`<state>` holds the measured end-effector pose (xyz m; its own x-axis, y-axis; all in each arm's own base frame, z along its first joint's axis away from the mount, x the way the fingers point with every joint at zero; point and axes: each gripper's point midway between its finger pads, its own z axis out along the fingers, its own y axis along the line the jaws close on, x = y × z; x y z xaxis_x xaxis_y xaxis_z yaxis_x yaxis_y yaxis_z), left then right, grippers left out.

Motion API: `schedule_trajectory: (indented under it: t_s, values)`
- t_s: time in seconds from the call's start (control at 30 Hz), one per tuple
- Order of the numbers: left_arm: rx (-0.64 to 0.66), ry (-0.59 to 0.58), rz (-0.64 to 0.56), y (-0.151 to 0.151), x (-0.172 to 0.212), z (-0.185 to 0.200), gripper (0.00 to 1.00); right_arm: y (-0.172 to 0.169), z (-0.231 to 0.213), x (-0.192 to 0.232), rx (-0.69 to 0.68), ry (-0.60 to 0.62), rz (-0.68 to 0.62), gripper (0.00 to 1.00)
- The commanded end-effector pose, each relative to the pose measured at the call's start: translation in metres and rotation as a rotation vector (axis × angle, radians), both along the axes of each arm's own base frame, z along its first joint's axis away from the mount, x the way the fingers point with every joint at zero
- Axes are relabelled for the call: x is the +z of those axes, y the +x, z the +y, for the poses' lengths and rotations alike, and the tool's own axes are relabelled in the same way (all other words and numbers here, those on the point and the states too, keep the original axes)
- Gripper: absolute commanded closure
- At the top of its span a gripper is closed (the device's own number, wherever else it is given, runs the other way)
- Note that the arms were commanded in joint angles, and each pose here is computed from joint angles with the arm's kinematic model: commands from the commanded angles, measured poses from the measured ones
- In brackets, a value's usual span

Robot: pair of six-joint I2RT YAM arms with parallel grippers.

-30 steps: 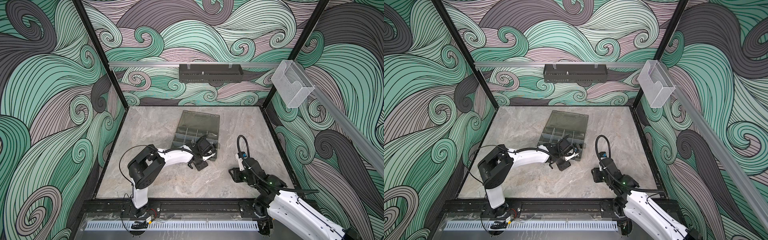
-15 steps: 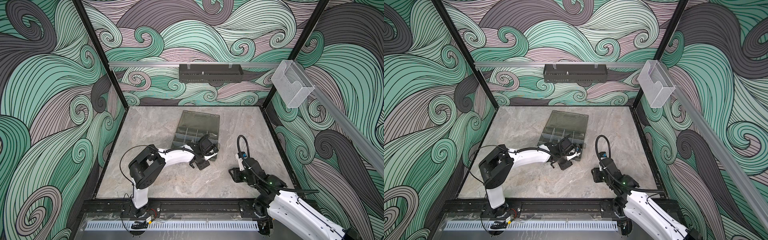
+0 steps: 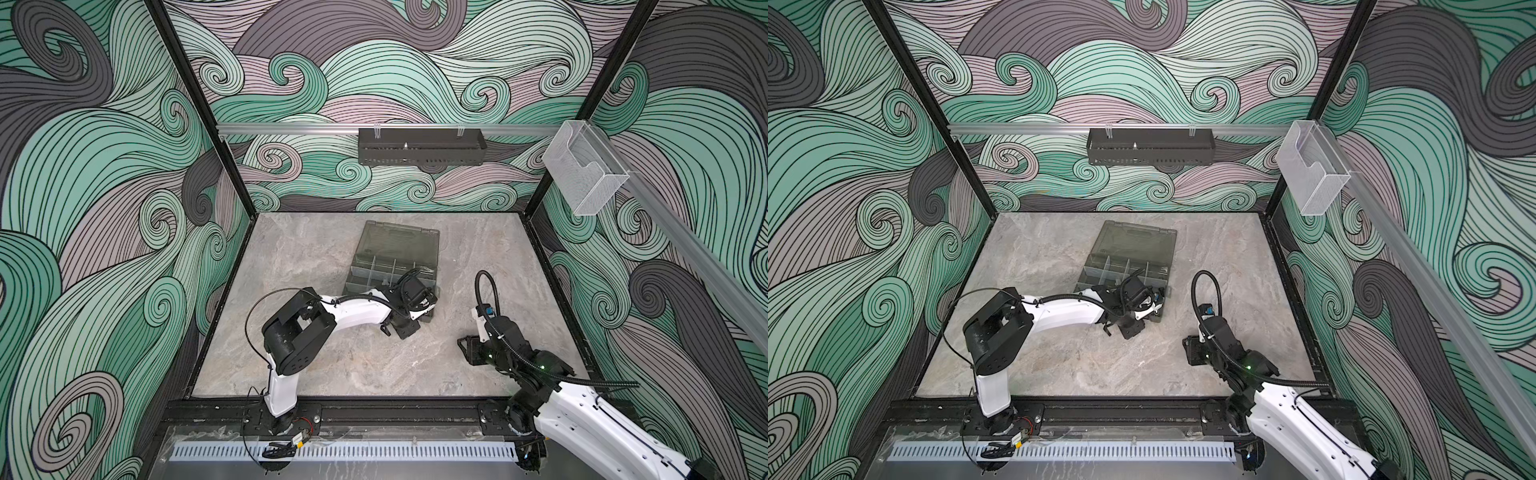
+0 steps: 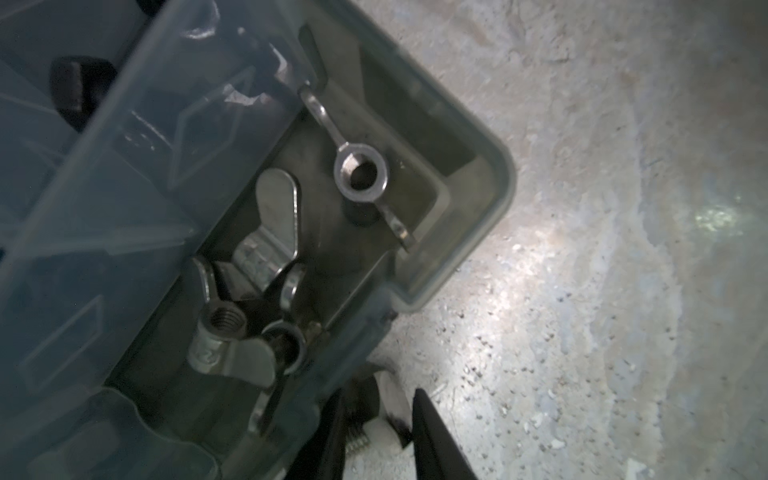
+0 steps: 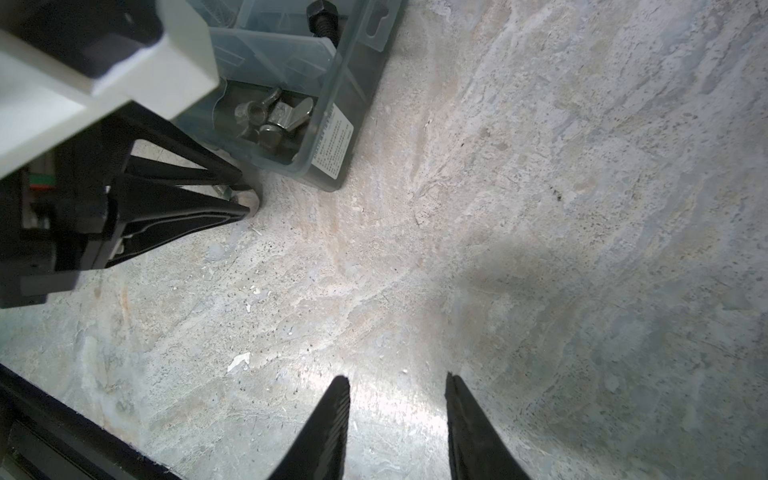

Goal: Sort the screws and nuts into containers
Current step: 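Lower the open left gripper around the steel bolt's head, then close the left gripper on the bolt head and lift it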

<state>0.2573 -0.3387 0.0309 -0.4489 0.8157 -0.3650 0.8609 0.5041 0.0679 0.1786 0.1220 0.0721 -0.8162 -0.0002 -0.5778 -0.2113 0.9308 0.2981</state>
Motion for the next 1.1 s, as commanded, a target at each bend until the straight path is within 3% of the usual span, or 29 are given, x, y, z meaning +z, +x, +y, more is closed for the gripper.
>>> schedule_trajectory:
  t_s: [0.0,0.3,0.53,1.07]
  values:
    - [0.018,-0.01,0.012,-0.002,0.0,-0.002,0.7,0.001,-0.002,-0.001,-0.016,-0.001,-0.008,0.6]
    - [0.056,-0.034,0.039,-0.018,0.005,0.005,0.69,0.001,-0.003,-0.001,-0.018,-0.001,-0.01,0.6]
    - [0.045,-0.01,0.033,-0.025,0.006,0.013,0.56,0.001,-0.002,-0.001,-0.015,0.0,-0.01,0.6]
    - [0.004,0.087,0.064,-0.037,-0.01,0.034,0.56,0.001,-0.002,0.0,-0.014,0.007,-0.014,0.6]
